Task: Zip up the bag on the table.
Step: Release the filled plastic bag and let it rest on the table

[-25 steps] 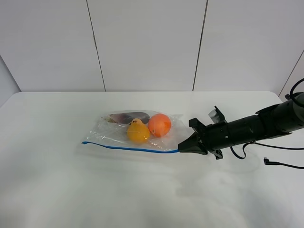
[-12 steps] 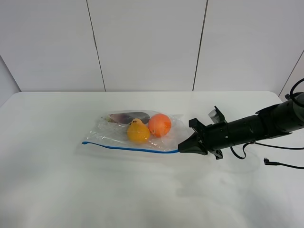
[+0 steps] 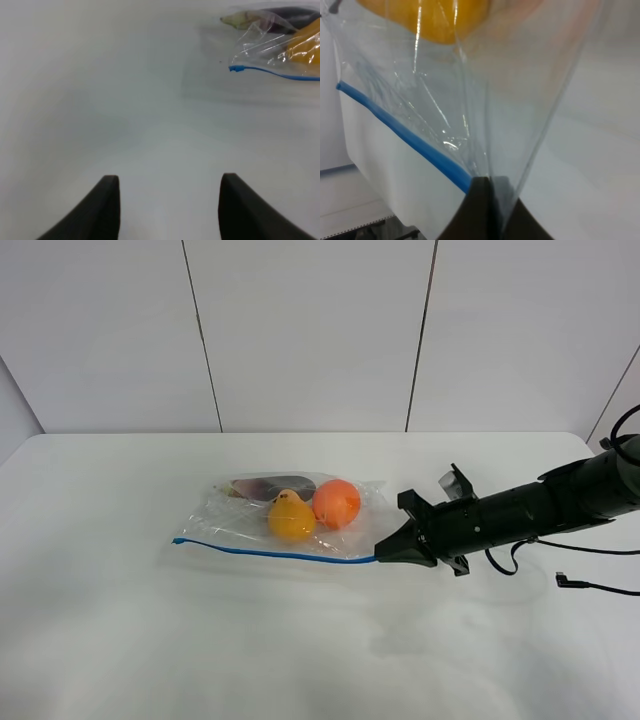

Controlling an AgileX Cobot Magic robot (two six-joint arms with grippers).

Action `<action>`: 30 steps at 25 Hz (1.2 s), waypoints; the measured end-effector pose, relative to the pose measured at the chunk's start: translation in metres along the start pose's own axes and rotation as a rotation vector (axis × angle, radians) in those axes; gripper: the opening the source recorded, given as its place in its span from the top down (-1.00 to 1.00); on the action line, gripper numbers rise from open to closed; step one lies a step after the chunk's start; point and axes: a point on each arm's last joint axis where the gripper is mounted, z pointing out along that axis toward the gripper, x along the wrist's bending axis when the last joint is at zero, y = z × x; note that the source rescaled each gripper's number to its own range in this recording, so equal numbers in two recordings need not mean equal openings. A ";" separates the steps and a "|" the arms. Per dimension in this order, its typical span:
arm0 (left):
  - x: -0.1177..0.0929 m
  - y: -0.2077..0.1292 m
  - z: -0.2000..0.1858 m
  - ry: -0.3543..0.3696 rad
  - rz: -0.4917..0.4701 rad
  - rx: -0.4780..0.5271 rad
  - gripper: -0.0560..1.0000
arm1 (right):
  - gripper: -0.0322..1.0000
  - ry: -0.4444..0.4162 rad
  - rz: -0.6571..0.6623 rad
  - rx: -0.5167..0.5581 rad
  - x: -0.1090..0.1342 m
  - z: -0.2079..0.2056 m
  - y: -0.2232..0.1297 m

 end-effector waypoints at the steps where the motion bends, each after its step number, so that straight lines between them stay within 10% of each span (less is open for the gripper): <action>1: 0.000 0.000 0.000 0.000 0.000 0.000 -0.53 | 0.92 0.000 -0.001 0.001 0.000 0.000 0.000; 18: 0.000 0.000 0.000 0.000 -0.004 0.001 -0.53 | 0.58 -0.001 -0.003 0.004 0.000 0.000 0.000; 30: 0.000 0.000 0.000 0.000 -0.004 0.000 -0.53 | -0.93 -0.001 -0.005 0.005 0.000 0.000 0.000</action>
